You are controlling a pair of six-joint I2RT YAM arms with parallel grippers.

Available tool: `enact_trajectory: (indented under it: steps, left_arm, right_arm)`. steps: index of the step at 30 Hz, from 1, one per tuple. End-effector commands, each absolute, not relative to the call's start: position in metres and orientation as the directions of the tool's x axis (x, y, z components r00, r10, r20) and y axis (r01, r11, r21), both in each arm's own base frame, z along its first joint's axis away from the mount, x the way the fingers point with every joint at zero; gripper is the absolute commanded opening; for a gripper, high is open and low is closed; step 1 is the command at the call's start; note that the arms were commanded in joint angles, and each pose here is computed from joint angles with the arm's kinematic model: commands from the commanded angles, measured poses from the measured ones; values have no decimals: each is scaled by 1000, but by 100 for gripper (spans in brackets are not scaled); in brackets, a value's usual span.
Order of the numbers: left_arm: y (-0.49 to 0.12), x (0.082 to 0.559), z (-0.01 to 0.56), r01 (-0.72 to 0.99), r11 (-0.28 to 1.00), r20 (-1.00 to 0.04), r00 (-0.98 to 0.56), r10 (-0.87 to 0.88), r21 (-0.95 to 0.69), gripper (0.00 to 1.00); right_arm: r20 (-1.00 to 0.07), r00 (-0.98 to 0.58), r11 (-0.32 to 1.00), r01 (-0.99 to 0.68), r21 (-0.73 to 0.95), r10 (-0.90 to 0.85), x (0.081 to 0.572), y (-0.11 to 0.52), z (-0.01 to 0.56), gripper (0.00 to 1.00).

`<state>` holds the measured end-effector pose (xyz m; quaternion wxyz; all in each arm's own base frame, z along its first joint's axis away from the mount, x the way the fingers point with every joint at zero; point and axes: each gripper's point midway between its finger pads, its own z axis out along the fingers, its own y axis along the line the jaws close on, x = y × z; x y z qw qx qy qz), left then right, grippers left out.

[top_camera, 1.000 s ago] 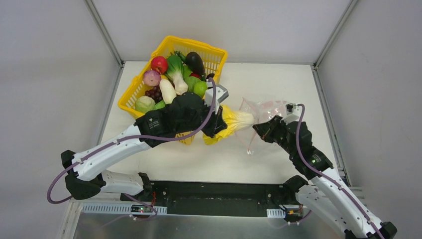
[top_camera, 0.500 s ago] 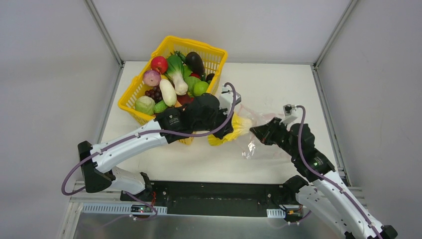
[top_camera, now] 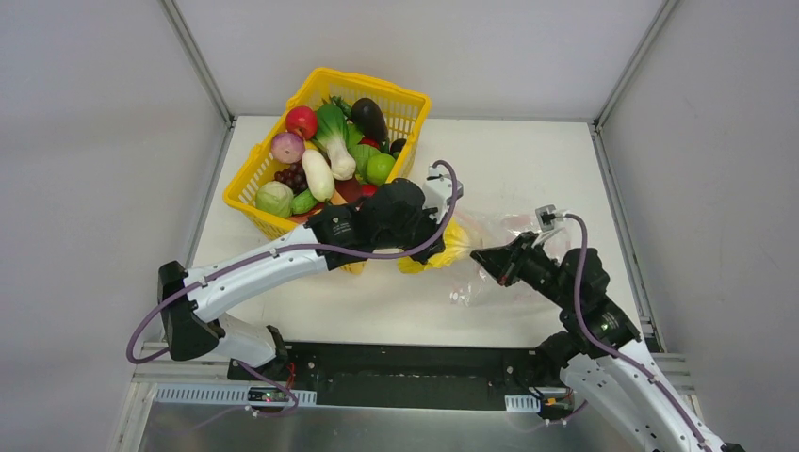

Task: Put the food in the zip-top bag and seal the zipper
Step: Place the fake vegetable in the zipper food storage bag.

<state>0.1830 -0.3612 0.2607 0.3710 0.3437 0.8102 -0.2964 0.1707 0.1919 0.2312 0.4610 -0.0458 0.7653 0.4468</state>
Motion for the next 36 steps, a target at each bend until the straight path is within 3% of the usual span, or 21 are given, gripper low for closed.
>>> enact_trajectory:
  steps: [1,10,14,17,21,26,30,33,36]
  left_arm:
    - [-384,193,284,778,564,-864,-457,209,-276,0]
    - [-416,158,299,868,322,-869,-452,201,-378,0]
    - [-394,173,277,831,459,-847,-463,261,-314,0]
    - [-382,195,246,751,584,-833,-510,215,-309,0]
    - [-411,188,242,758,428,-829,-559,36,-492,0]
    - [-422,171,271,826,280,-858,-514,18,-489,0]
    - [-415,157,292,857,198,-877,-481,-20,-475,0]
    - [-402,155,294,861,224,-885,-466,-14,-457,0]
    - [-387,171,278,829,350,-890,-455,-34,-437,0]
  right_arm:
    - [-779,-505,524,-579,625,371,163,196,263,0]
    - [-759,-515,568,-511,645,398,175,192,256,0]
    - [-758,-506,552,-523,649,412,174,193,260,0]
    - [-775,-547,436,-642,631,316,150,212,265,0]
    - [-778,-560,435,-648,625,283,144,212,269,0]
    - [-790,-540,408,-677,612,290,139,212,276,0]
    - [-782,-542,473,-626,620,307,154,208,269,0]
    - [-776,-547,477,-616,627,314,160,211,266,0]
    - [-762,-575,434,-630,644,297,156,219,269,0]
